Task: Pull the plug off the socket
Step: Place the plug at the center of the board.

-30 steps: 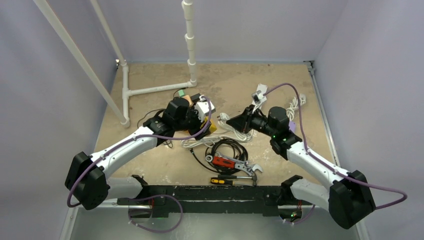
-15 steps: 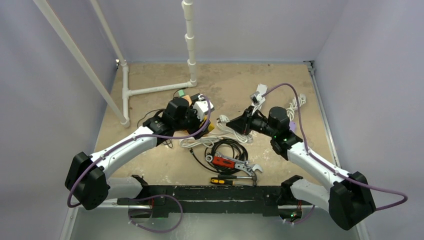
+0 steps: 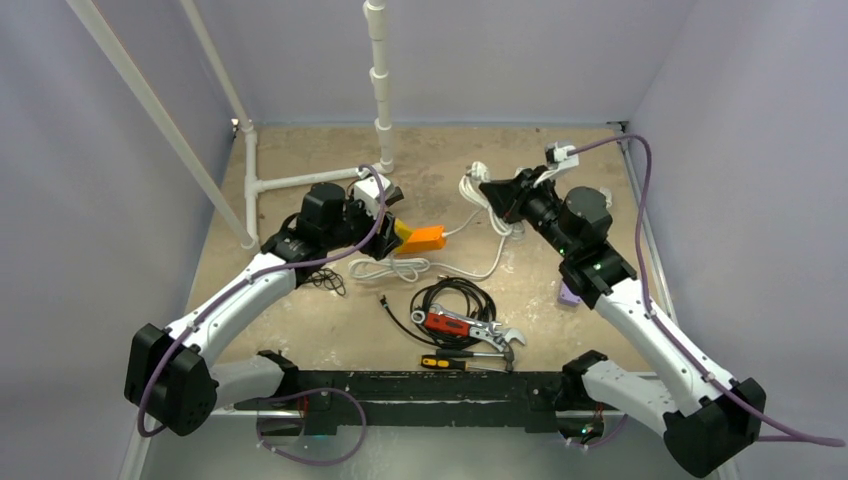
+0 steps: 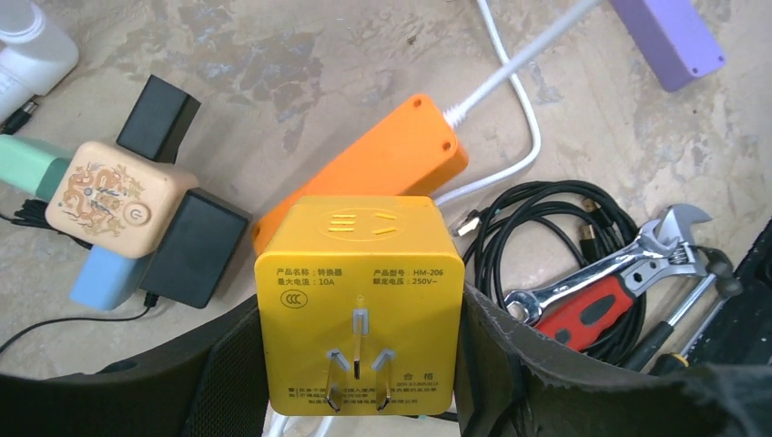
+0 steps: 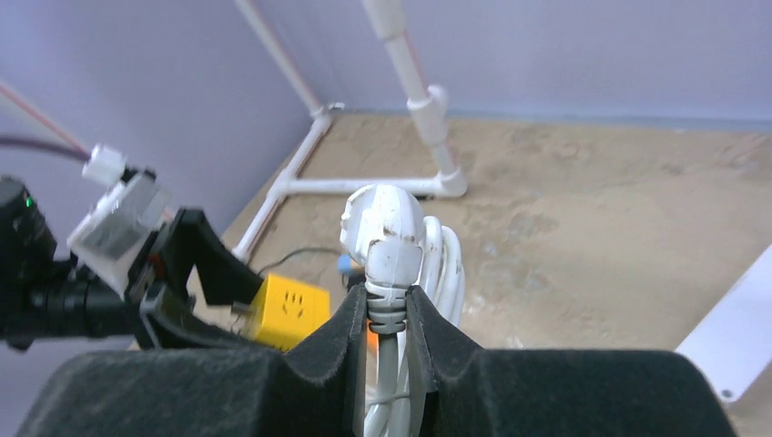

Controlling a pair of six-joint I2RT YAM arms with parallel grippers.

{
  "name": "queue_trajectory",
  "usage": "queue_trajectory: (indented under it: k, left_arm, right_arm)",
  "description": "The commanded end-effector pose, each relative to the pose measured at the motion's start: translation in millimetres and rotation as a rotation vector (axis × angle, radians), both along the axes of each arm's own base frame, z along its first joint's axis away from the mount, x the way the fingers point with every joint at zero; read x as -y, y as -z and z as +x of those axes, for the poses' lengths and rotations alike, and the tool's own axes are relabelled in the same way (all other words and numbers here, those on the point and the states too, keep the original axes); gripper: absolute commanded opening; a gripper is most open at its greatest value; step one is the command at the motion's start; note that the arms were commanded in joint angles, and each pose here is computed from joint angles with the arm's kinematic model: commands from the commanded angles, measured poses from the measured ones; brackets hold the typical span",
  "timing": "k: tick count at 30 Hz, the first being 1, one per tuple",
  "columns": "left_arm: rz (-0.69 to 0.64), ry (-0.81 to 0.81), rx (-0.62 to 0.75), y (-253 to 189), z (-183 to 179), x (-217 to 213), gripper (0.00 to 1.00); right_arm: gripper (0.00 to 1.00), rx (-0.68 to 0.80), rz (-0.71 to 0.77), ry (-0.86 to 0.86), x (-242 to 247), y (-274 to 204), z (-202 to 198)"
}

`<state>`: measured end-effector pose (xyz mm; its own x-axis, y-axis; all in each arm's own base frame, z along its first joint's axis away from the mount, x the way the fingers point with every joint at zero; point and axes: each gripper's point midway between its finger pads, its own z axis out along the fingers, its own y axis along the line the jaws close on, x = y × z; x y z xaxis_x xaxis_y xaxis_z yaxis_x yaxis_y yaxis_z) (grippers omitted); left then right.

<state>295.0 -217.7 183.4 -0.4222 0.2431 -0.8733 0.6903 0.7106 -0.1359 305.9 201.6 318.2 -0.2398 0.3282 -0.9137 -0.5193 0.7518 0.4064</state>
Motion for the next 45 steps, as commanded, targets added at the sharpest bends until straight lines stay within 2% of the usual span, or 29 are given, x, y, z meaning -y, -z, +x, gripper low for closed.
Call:
queue_trajectory:
  k: [1,8,14,20,29,36,40,45]
  left_arm:
    - [-0.111,-0.018,0.076,-37.8,8.3,6.9,0.00]
    - [-0.094,-0.117,0.082,-37.9,17.8,-9.5,0.00]
    - [-0.077,-0.144,0.076,-34.3,20.5,-13.8,0.00]
    - [-0.073,-0.149,0.070,-32.4,20.6,-14.4,0.00]
    - [-0.074,-0.139,0.062,-30.9,19.5,-13.0,0.00]
    - [-0.079,-0.137,0.061,-31.9,18.9,-12.3,0.00]
    - [-0.092,-0.136,0.056,-32.8,18.1,-10.9,0.00]
    - [-0.125,-0.128,0.057,-40.4,18.1,-7.4,0.00]
  right_arm:
    - [0.00,0.190,0.082,0.164,27.4,-94.6,10.6]
    - [0.00,0.313,0.114,0.364,62.8,-192.8,20.5]
    - [0.00,0.364,0.083,0.517,92.6,-232.2,21.5]
    - [0.00,0.220,-0.031,0.838,142.6,-194.5,41.4]
    - [0.00,0.128,-0.117,0.949,178.7,-141.7,70.5]
    - [0.00,0.081,-0.155,1.042,212.8,-119.1,70.8]
    - [0.00,0.029,-0.185,0.997,216.8,-82.2,89.6]
    - [0.00,-0.089,-0.195,0.872,222.6,5.8,125.0]
